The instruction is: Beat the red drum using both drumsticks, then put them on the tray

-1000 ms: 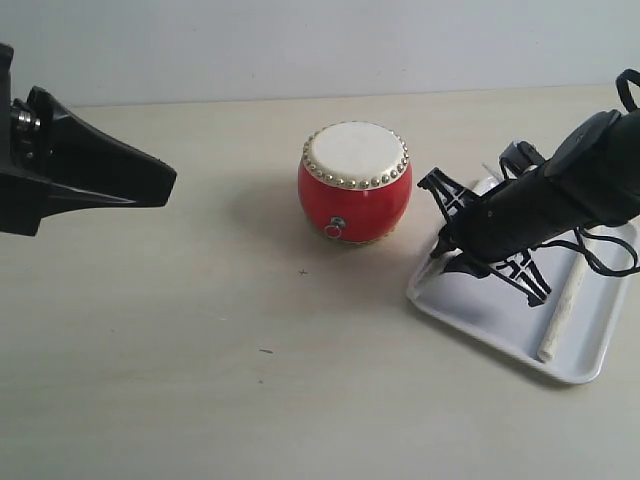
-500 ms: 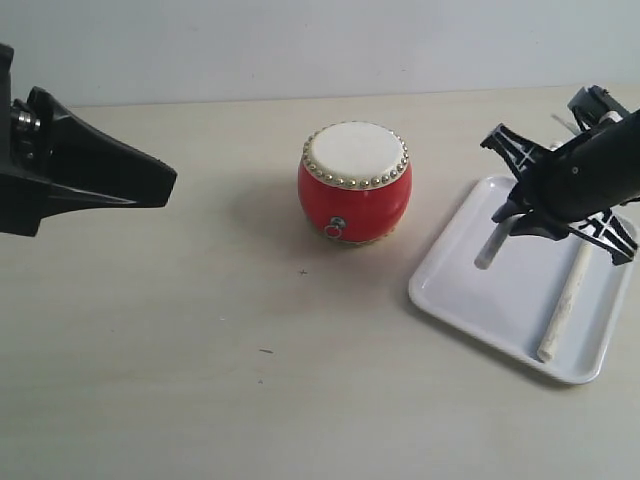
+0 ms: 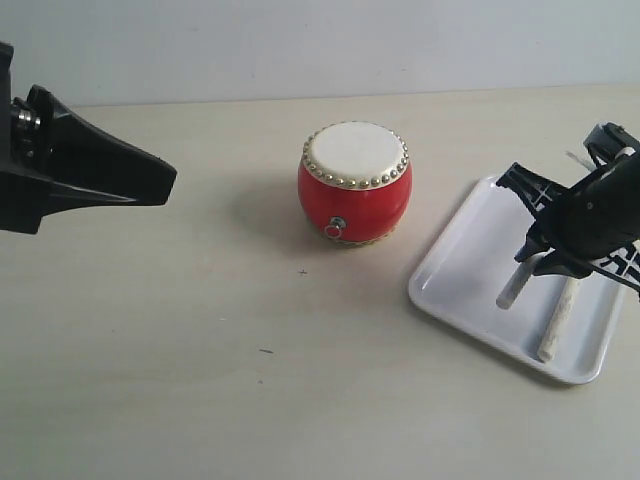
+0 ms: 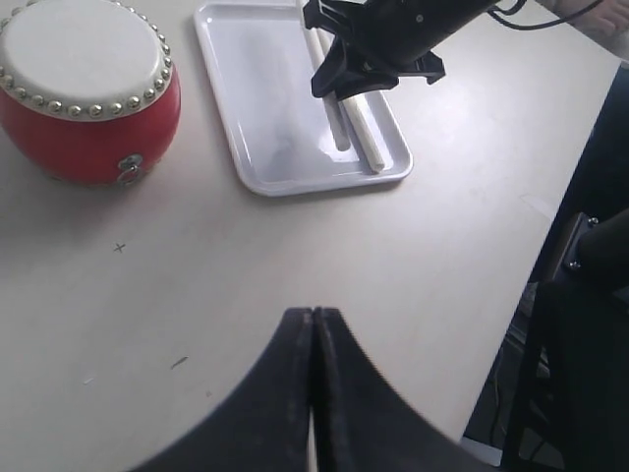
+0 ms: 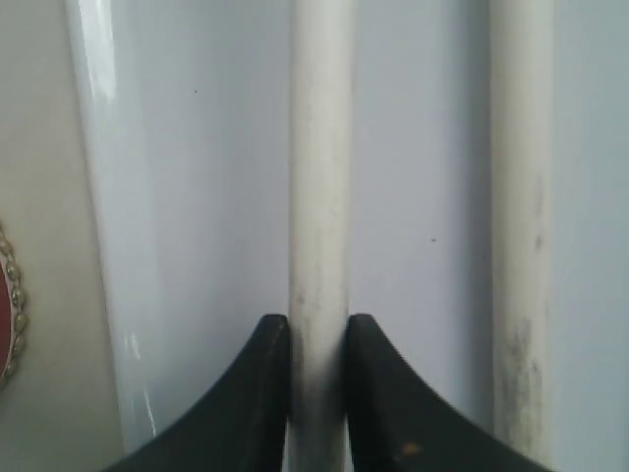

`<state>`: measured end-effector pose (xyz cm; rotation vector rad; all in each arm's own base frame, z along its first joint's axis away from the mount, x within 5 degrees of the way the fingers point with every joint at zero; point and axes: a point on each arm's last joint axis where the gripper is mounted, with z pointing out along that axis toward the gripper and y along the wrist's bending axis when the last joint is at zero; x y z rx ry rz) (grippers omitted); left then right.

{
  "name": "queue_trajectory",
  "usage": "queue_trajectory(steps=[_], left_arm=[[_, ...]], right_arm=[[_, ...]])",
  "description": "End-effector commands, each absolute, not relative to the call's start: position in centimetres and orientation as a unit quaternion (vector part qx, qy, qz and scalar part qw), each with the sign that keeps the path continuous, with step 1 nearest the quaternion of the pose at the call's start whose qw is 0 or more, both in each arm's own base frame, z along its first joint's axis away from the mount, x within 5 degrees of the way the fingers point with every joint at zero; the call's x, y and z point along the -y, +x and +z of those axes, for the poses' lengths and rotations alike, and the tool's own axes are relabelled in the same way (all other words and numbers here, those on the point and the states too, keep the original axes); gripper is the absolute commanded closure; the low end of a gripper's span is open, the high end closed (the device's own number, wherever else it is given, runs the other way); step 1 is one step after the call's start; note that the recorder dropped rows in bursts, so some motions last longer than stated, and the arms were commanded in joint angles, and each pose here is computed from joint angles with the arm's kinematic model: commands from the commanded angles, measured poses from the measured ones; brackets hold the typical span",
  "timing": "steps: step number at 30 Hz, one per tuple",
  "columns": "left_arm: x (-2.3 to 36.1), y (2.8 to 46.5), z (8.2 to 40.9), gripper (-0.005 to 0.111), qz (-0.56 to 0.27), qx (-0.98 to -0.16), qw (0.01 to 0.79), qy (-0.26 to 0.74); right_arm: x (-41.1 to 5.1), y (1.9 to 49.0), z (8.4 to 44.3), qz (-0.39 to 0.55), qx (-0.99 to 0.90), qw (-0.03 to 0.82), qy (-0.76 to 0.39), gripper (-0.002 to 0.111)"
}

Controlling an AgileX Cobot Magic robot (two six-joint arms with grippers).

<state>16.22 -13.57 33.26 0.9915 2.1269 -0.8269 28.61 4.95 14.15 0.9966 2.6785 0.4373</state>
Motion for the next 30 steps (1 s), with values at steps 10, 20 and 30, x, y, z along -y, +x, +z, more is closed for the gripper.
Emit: queue_trajectory(steps=[10, 20, 30], left_arm=[[13.5, 16.2, 33.7, 0.107, -0.321, -0.808, 0.332, 0.367], [13.5, 16.2, 33.7, 0.107, -0.321, -0.808, 0.332, 0.367], [13.5, 16.2, 33.7, 0.107, -0.322, -0.807, 0.330, 0.368]], right_arm=[[-4.8, 28.5, 13.0, 0.137, -0.925, 0.110, 0.338, 0.108], [-4.7, 28.5, 13.0, 0.131, -0.928, 0.113, 0.330, 0.088], [-4.6, 28.5, 12.3, 0.120, -0.933, 0.104, 0.323, 0.087]])
